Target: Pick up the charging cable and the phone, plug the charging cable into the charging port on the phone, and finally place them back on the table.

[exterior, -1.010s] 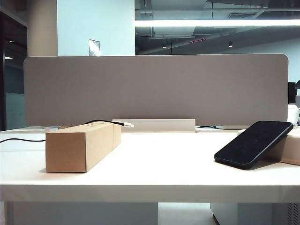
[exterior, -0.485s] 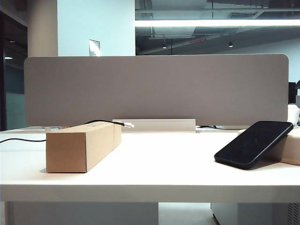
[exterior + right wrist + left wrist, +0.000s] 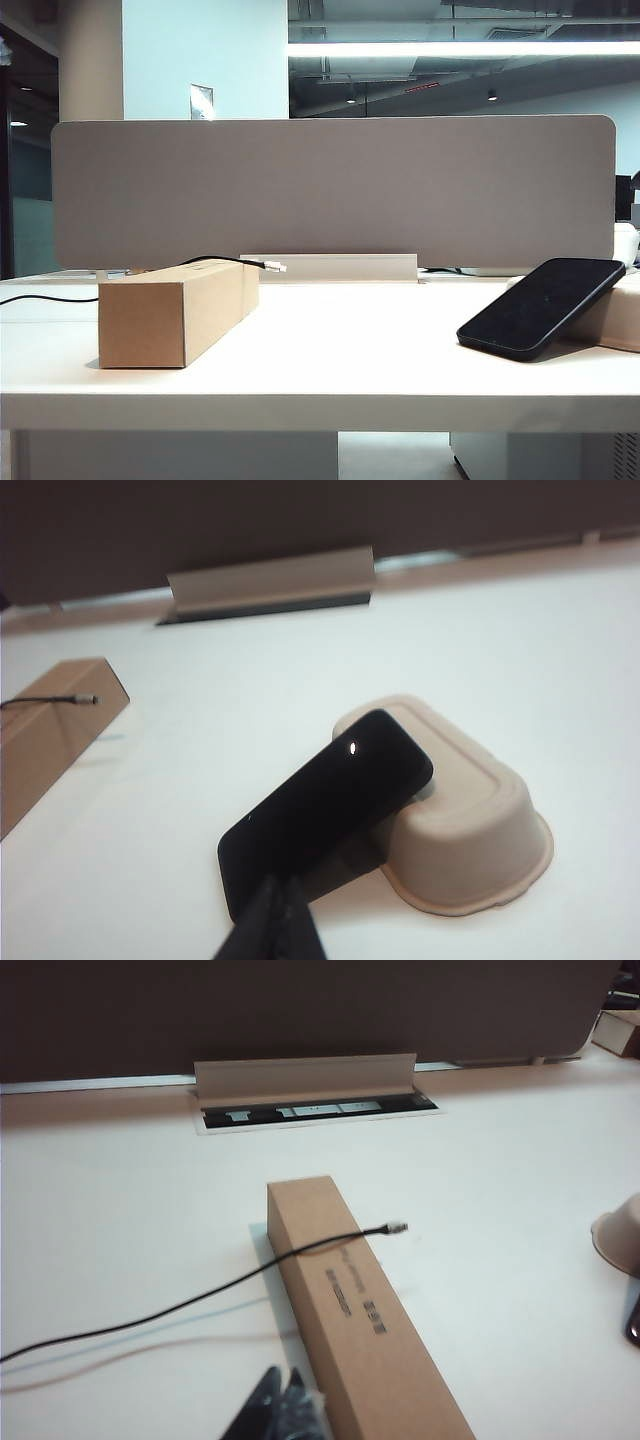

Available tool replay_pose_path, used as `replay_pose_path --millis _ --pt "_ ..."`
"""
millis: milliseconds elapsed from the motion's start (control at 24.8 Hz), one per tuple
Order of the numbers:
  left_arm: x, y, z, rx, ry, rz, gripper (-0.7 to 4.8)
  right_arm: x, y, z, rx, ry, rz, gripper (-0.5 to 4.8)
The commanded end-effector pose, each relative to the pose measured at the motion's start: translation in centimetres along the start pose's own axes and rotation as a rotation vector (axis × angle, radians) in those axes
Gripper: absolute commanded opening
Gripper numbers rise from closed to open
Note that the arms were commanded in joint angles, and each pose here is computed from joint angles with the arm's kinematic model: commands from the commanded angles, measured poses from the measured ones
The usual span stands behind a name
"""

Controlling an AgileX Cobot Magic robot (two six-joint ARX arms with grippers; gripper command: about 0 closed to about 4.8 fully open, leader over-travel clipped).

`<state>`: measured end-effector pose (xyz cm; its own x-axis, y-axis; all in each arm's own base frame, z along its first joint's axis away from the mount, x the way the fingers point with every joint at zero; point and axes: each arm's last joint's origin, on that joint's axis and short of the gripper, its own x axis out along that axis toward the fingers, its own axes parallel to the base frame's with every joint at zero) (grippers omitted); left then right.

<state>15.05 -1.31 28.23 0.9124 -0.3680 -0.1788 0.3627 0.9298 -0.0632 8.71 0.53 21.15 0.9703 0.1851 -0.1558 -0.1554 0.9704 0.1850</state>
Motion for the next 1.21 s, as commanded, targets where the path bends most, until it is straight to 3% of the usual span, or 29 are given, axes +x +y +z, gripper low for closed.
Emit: replay_pose_path --millis 40,162,283,444,727,767,808,1010,1091,1212 --pt "0.6 0.2 1.3 0.005 -0.011 -0.009 -0.06 0.3 0.1 0.7 0.006 0.014 0.002 -0.01" --pt "1.4 0.3 2.1 0.003 0.001 -0.020 -0.06 0.8 0.1 1.0 0.019 0.045 0.024 0.00" --pt "2.9 0.2 3.1 0.033 0.028 -0.053 -0.06 1.7 0.1 1.2 0.105 0.091 0.062 0.05" --pt "5.6 -0.1 3.7 0.097 0.082 -0.102 -0.05 3.4 -0.1 0.8 0.200 0.180 0.090 1.18" --pt "9.0 0.6 4.4 0.099 0.157 -0.121 0.21 6.2 -0.6 0.2 0.332 0.274 0.136 1.34" --pt "9.6 0.8 4.7 0.113 0.160 -0.126 0.48 6.8 -0.7 0.1 0.339 0.288 0.138 1.85" --pt "10.0 0.7 4.9 0.113 0.163 -0.132 0.62 7.1 -0.7 0.0 0.350 0.298 0.140 2.03" --pt "12.8 0.6 5.7 0.123 0.211 -0.178 0.63 9.3 -1.3 -1.3 0.489 0.374 0.117 3.35" --pt "14.0 0.4 6.1 0.162 0.247 -0.199 0.95 9.9 -1.5 -1.8 0.500 0.408 0.104 3.71" --pt "15.7 -0.3 6.7 0.185 0.268 -0.228 1.53 10.8 -1.8 -2.5 0.509 0.433 0.097 3.74"
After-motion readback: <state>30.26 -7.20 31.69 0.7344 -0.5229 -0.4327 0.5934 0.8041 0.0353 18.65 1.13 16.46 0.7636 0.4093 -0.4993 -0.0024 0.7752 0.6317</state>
